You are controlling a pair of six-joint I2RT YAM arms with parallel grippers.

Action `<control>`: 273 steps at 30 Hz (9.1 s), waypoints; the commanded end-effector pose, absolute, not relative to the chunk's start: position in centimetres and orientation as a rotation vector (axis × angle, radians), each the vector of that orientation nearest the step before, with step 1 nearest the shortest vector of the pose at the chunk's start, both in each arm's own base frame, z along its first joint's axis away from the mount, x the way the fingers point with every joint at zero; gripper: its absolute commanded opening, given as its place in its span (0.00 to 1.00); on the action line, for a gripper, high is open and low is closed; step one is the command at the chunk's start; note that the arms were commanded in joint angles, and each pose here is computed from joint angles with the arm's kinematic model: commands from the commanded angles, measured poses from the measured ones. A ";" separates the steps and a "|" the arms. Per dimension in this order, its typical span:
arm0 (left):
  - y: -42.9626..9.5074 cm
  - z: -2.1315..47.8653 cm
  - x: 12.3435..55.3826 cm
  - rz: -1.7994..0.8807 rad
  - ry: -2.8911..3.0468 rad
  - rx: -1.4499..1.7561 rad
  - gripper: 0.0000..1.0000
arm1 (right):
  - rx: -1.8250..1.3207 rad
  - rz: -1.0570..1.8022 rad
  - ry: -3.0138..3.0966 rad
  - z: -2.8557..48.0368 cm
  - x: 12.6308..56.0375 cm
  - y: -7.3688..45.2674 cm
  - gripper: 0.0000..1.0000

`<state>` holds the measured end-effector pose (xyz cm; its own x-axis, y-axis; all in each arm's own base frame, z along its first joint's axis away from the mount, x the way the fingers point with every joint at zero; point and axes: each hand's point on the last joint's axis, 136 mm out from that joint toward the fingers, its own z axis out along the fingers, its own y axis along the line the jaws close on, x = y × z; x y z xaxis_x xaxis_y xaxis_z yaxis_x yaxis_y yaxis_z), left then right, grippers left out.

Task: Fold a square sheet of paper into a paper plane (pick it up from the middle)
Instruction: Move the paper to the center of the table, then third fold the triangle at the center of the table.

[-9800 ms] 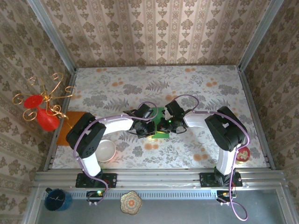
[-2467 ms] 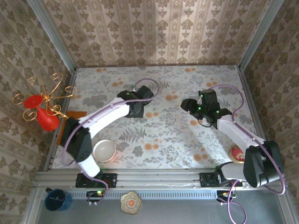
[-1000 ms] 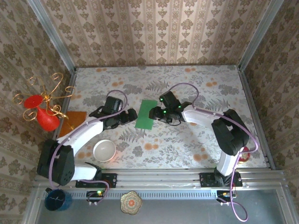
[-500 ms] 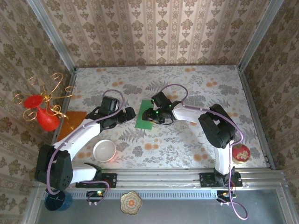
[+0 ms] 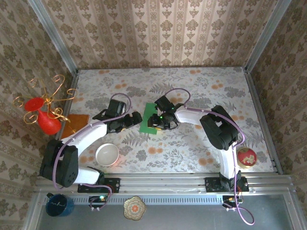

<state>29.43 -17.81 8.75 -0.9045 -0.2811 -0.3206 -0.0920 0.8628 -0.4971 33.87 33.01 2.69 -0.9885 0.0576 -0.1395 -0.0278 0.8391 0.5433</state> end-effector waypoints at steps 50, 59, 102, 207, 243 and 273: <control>-29.5 3.2 26.3 -0.970 2.910 -0.099 0.43 | 0.255 0.875 2.865 0.5 33.2 23.9 0.27; -29.7 2.8 25.8 -0.946 2.938 -0.059 0.41 | 0.259 0.871 2.881 -0.1 32.9 23.7 0.27; -32.6 5.6 30.4 -1.281 2.762 -0.051 0.48 | 0.348 0.938 2.901 -1.0 32.1 22.8 0.27; -28.2 6.0 30.4 -1.174 2.769 -0.493 0.05 | -1.074 0.418 1.752 9.0 30.5 32.2 0.31; -29.7 7.6 31.5 -1.123 2.752 -0.259 0.39 | -0.943 0.744 2.106 7.2 23.7 28.8 0.00; -30.2 -0.1 31.1 -0.883 2.997 -0.192 0.17 | -0.773 0.840 2.228 6.6 24.9 27.6 0.00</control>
